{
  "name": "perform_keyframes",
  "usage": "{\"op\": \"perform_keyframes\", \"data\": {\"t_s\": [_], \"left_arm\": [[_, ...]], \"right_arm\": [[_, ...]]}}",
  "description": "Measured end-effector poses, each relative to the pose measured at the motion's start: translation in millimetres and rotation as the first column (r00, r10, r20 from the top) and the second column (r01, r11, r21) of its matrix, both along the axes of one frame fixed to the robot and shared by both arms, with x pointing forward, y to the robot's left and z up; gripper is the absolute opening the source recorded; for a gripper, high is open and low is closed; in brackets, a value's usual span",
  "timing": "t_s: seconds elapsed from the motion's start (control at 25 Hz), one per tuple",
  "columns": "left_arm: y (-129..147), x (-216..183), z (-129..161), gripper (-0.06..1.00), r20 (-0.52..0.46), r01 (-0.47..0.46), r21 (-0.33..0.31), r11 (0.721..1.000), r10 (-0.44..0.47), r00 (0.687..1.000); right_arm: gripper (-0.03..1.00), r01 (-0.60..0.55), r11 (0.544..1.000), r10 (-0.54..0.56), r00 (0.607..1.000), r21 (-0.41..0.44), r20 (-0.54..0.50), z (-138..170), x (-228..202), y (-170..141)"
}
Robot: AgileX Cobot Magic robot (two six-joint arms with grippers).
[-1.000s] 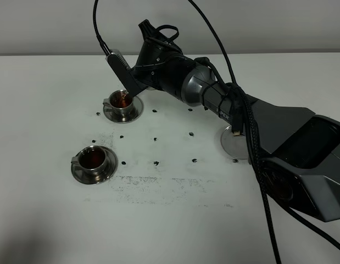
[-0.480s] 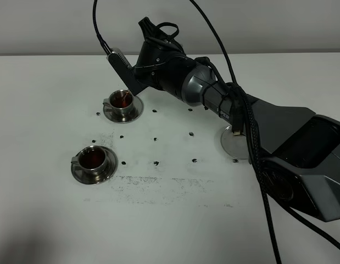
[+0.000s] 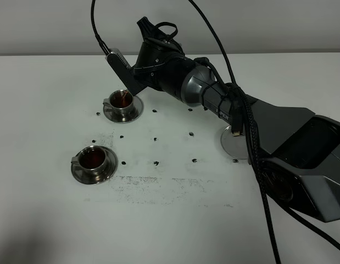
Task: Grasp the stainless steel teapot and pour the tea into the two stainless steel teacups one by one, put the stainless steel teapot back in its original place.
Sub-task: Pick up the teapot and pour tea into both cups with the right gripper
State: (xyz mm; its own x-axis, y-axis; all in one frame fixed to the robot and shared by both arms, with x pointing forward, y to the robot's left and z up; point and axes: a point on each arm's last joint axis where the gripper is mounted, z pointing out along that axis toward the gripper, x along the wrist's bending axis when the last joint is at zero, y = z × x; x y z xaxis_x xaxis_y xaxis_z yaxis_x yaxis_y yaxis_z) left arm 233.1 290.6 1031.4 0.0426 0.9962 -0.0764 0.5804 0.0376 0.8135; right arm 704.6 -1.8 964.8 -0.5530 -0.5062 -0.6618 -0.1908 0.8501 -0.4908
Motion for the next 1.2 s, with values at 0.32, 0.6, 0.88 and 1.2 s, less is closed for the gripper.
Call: {"op": "perform_keyframes", "data": {"t_s": [0.32,0.6,0.88,1.2], "left_arm": [[0.0,0.0,0.0,0.54,0.0,0.0,0.0,1.0,0.0,1.0],[0.0,0.0,0.0,0.54,0.0,0.0,0.0,1.0,0.0,1.0],[0.0,0.0,0.0,0.54,0.0,0.0,0.0,1.0,0.0,1.0],[0.0,0.0,0.0,0.54,0.0,0.0,0.0,1.0,0.0,1.0]], "right_arm": [[0.18,-0.004,1.0,0.004,1.0,-0.011,0.01,0.9,0.6,-0.3],[0.18,-0.005,1.0,0.005,1.0,-0.013,0.012,1.1,0.7,-0.3],[0.18,-0.006,1.0,0.006,1.0,-0.014,0.014,1.2,0.8,-0.3],[0.18,0.012,1.0,-0.012,1.0,0.022,0.002,-0.1,0.0,0.3]]}}
